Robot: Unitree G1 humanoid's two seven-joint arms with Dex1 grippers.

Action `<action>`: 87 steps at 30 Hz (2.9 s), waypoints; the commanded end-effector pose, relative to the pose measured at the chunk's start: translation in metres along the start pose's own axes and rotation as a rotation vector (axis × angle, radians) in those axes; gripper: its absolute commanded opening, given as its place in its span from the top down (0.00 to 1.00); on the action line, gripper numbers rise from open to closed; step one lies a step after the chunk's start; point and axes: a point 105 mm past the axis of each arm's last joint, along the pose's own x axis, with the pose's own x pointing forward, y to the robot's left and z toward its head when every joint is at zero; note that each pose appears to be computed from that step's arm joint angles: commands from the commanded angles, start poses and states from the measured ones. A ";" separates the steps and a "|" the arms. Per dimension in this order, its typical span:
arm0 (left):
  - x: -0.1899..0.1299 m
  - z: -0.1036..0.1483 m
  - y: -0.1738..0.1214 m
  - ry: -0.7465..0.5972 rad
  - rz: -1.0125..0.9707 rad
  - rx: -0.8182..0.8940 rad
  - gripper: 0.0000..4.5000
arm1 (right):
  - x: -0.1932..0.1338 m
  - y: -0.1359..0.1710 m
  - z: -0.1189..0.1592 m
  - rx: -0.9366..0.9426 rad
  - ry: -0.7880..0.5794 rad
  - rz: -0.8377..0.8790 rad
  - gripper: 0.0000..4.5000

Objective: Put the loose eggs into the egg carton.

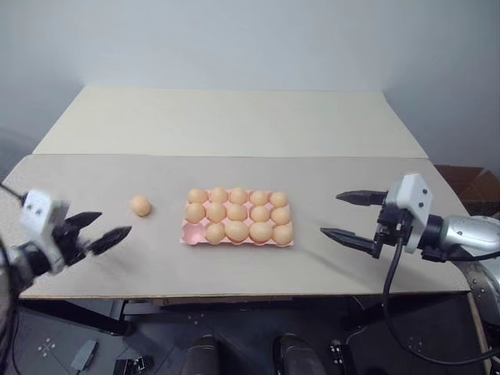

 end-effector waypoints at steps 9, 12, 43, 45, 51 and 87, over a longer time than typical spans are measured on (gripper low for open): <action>0.081 0.000 0.019 0.189 0.397 -0.221 0.01 | 0.001 -0.002 0.017 -0.056 -0.053 -0.030 0.00; 0.093 -0.006 0.012 0.260 0.403 -0.259 0.05 | 0.000 -0.001 0.018 -0.058 -0.054 -0.036 0.00; 0.046 0.043 -0.091 -0.019 -0.790 0.519 0.54 | 0.000 0.000 0.016 -0.021 -0.087 -0.200 0.00; 0.049 0.032 -0.098 0.005 -0.832 0.533 0.54 | 0.000 0.002 0.017 -0.019 -0.091 -0.208 0.00; 0.062 0.011 -0.099 0.050 -0.804 0.566 0.54 | -0.005 0.004 0.019 -0.019 -0.088 -0.218 0.00; -0.064 0.004 -0.016 -0.185 -0.442 0.364 0.00 | -0.012 -0.022 0.010 -0.026 -0.049 -0.100 0.00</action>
